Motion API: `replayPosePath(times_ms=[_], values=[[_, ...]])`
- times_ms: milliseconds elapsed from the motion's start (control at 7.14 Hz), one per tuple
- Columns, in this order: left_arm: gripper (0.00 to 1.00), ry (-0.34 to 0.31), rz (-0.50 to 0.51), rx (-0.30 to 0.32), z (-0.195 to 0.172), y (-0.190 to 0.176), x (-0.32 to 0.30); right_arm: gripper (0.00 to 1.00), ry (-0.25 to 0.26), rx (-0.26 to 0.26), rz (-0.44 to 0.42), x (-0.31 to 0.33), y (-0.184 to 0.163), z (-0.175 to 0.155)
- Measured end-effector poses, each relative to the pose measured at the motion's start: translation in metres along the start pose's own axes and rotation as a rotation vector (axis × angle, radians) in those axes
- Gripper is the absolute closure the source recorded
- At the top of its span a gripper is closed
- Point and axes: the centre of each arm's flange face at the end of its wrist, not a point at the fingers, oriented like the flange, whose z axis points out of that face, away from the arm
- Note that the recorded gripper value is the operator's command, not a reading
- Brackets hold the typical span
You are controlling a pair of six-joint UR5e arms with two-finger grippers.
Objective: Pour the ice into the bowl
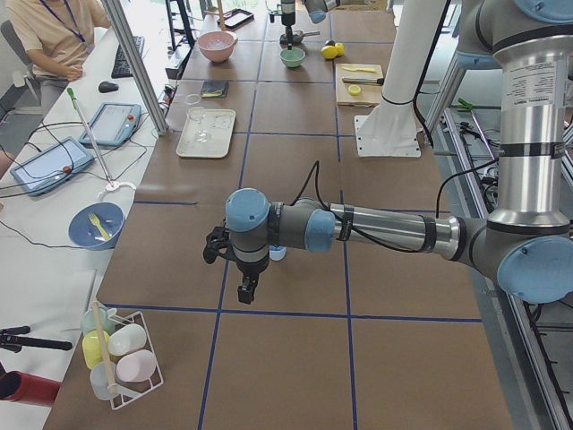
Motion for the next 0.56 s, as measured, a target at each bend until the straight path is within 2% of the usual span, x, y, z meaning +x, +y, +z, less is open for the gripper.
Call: replayPosePath(times_ms=[140, 280, 420, 560], values=[[0.0, -0.001, 0.001, 0.001, -0.001, 0.0, 0.0, 0.14, 0.004, -0.016, 0.005, -0.003, 0.002, 0.01], [0.0, -0.001, 0.001, 0.001, -0.001, 0.0, 0.0, 0.59, 0.011, -0.031, 0.007, -0.004, 0.003, 0.019], [0.0, -0.001, 0.001, 0.001, -0.001, 0.0, 0.001, 1.0, 0.014, -0.041, 0.008, -0.004, 0.002, 0.025], [0.0, -0.001, 0.002, 0.002, -0.001, 0.0, 0.001, 1.0, 0.016, -0.047, 0.007, -0.005, 0.002, 0.03]])
